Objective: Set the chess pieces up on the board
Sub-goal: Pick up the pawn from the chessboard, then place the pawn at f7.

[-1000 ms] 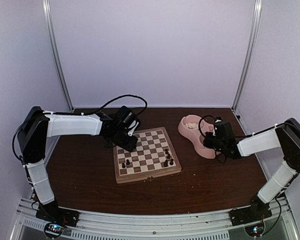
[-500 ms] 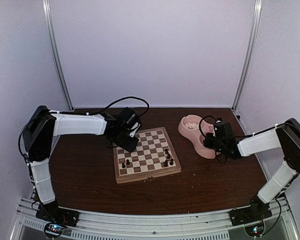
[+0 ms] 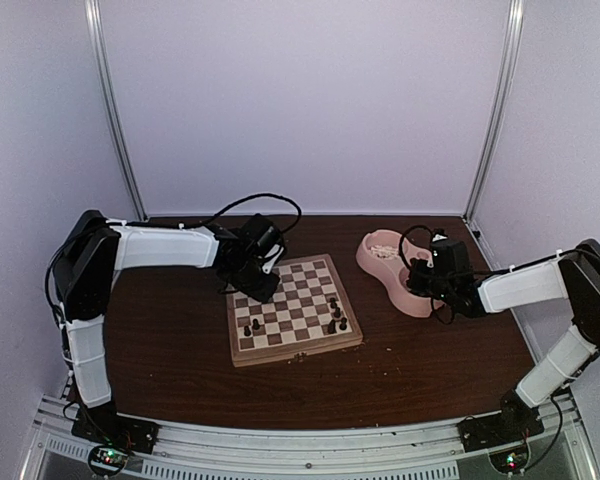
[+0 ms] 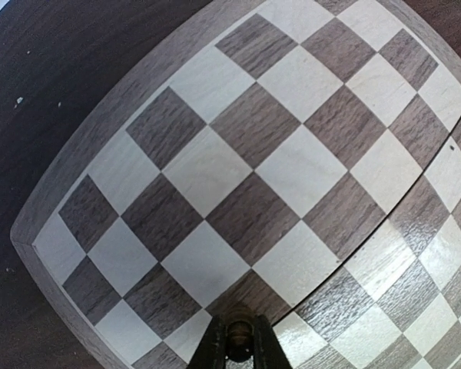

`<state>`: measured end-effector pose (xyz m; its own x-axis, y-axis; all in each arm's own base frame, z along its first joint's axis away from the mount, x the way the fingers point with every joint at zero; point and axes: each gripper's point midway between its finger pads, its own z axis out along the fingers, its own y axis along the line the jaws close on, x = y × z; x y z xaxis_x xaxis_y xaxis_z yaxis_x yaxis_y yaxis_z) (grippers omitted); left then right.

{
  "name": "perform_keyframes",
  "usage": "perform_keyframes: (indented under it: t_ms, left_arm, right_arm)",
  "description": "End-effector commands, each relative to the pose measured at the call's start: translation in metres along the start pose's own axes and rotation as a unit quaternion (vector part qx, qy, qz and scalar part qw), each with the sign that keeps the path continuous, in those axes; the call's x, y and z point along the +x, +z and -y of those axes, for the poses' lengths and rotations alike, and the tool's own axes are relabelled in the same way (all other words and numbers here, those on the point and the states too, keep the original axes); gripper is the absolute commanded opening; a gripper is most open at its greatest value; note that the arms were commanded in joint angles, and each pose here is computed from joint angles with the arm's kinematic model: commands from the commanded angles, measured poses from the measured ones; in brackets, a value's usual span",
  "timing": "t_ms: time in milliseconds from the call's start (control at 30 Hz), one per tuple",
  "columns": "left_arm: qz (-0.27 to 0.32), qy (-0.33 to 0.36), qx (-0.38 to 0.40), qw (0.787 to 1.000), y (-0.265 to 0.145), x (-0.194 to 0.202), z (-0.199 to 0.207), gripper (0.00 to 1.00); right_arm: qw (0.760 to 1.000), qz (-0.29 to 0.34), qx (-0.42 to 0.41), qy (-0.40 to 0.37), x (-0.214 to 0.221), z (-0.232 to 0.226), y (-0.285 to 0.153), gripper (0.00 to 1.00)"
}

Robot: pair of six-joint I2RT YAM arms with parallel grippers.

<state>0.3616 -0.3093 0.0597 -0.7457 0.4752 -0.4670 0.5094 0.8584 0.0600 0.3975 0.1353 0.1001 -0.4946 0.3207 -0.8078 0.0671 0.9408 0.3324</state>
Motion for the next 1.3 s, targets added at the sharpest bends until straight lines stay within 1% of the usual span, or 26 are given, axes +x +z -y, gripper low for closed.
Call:
perform_keyframes:
  t_ms: [0, 100, 300, 467, 567, 667, 800, 1267]
  left_arm:
    - [0.001, 0.009, 0.018, 1.0, -0.004, -0.007, 0.003, 0.09]
    - [-0.005, 0.011, 0.042, 0.999, -0.011, -0.004, 0.011, 0.06]
    - [0.002, 0.015, 0.059, 0.998, -0.035, 0.001, 0.02, 0.06]
    - [0.009, 0.023, 0.085, 0.996, -0.055, 0.011, 0.037, 0.07]
    - [0.007, 0.046, 0.093, 0.995, -0.06, 0.02, 0.049, 0.07]
    - [0.001, 0.059, 0.1, 0.993, -0.061, 0.029, 0.059, 0.07]
    - [-0.007, 0.061, 0.103, 0.993, -0.059, 0.037, 0.065, 0.07]
    - [-0.016, 0.064, 0.104, 0.992, -0.037, 0.042, 0.07, 0.07]
  right_arm:
    - [1.0, 0.016, -0.012, 0.0, -0.009, -0.003, -0.005, 0.0]
    - [1.0, 0.014, -0.016, 0.0, -0.009, -0.005, -0.004, 0.0]
    - [1.0, 0.014, -0.023, -0.003, -0.009, -0.007, -0.004, 0.0]
    - [1.0, 0.01, -0.023, -0.002, -0.007, -0.008, -0.002, 0.0]
    - [1.0, 0.009, -0.028, -0.001, -0.006, -0.009, -0.001, 0.0]
    - [0.999, 0.008, -0.032, 0.0, -0.006, -0.011, -0.001, 0.0]
    - [0.999, 0.008, -0.035, 0.0, -0.006, -0.012, -0.001, 0.0]
    - [0.999, 0.011, -0.037, -0.003, -0.008, -0.012, -0.003, 0.0]
